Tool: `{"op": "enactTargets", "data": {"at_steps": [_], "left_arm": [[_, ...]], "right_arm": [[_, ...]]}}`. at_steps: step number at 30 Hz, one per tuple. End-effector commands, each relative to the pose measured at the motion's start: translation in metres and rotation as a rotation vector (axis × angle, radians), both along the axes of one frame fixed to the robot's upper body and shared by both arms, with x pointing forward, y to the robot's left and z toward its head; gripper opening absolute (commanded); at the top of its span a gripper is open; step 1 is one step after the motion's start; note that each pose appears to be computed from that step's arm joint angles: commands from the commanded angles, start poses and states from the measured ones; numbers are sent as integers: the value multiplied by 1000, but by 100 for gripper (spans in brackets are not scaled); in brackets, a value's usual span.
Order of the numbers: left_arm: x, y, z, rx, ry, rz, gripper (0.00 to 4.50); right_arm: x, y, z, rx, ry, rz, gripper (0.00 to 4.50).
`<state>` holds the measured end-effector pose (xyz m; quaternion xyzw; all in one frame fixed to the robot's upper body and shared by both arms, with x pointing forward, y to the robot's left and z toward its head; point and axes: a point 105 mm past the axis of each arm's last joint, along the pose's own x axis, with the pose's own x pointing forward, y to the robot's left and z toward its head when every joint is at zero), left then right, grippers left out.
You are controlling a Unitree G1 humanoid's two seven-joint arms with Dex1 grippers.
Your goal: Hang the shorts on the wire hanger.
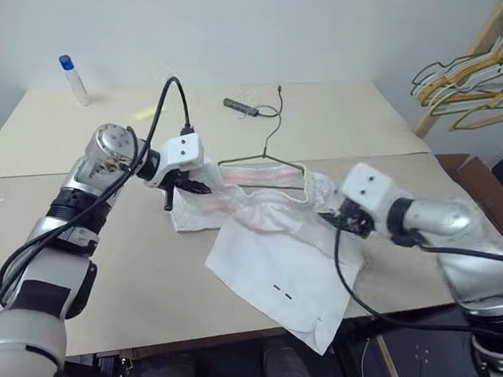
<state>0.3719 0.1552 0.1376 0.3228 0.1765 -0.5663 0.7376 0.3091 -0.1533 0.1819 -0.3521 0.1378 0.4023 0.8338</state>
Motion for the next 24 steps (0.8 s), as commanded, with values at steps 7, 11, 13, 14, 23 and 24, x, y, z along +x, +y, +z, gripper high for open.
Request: {"op": "enactTargets", "data": {"at_steps": [7, 11, 13, 14, 23, 24], "left_arm": [[0, -8, 20, -23, -52, -63, 0], [-1, -11, 22, -29, -57, -77, 0], [0, -12, 24, -31, -61, -79, 0], [-1, -12, 25, -32, -64, -84, 0], [-6, -15, 27, -37, -62, -125, 0], [-7, -17, 28, -39, -64, -131, 0]], "right_arm": [[15, 2, 38, 95, 36, 121, 447], [27, 16, 23, 53, 91, 181, 447], [30, 22, 13, 18, 117, 215, 447], [35, 25, 8, 1, 122, 219, 447], [42, 37, -4, -38, 179, 291, 255], [42, 37, -7, -47, 188, 296, 217]]}}
